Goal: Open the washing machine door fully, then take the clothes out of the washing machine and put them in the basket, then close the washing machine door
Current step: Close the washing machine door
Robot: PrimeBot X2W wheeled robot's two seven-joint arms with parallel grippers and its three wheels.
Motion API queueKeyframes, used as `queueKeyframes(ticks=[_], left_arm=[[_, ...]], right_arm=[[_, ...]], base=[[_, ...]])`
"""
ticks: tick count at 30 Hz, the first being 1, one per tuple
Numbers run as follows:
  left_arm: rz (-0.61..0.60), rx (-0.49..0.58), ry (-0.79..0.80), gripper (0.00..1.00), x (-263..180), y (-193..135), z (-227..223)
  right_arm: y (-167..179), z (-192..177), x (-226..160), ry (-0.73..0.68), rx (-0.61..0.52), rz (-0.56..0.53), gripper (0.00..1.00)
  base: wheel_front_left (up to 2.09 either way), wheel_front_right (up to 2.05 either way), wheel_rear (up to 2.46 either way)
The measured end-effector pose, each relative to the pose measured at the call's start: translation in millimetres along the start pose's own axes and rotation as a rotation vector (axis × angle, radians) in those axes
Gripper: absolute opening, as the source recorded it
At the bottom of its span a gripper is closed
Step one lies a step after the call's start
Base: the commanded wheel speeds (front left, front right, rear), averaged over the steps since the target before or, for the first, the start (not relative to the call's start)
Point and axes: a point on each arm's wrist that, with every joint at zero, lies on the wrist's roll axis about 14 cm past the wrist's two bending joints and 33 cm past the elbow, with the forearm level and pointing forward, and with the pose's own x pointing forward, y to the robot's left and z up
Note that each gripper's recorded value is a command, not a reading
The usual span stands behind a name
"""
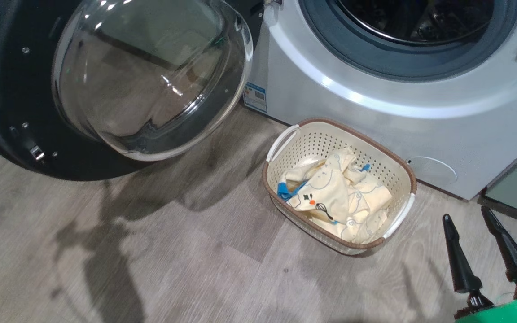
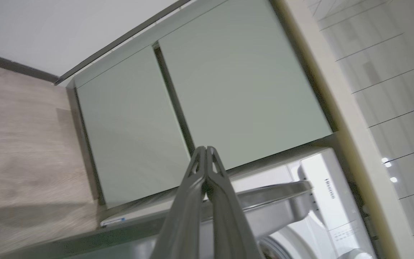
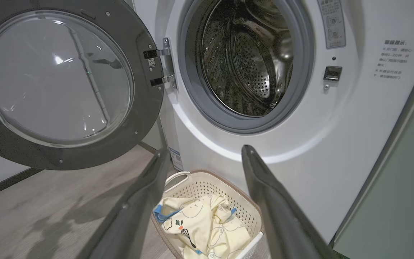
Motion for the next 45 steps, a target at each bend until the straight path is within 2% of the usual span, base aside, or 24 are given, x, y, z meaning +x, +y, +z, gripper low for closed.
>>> queueKeyframes(ticks=[4, 19, 45], left_arm=[[0.034, 0.023, 0.036, 0.0, 5, 10, -13], [0.026, 0.07, 0.146, 0.0, 12, 12, -40], [-0.08, 0.014, 0.34, 0.0, -9, 0, -71]], right_arm=[[-3, -4, 0, 0.01, 0.006, -0.008, 1.0], [-7, -7, 5, 0.01, 0.014, -0.01, 1.0], [-4, -1, 12, -0.011, 0.013, 0.004, 1.0]], base=[[0.0, 0.0, 0.0], [0.0, 0.0, 0.0], [0.0, 0.0, 0.0]])
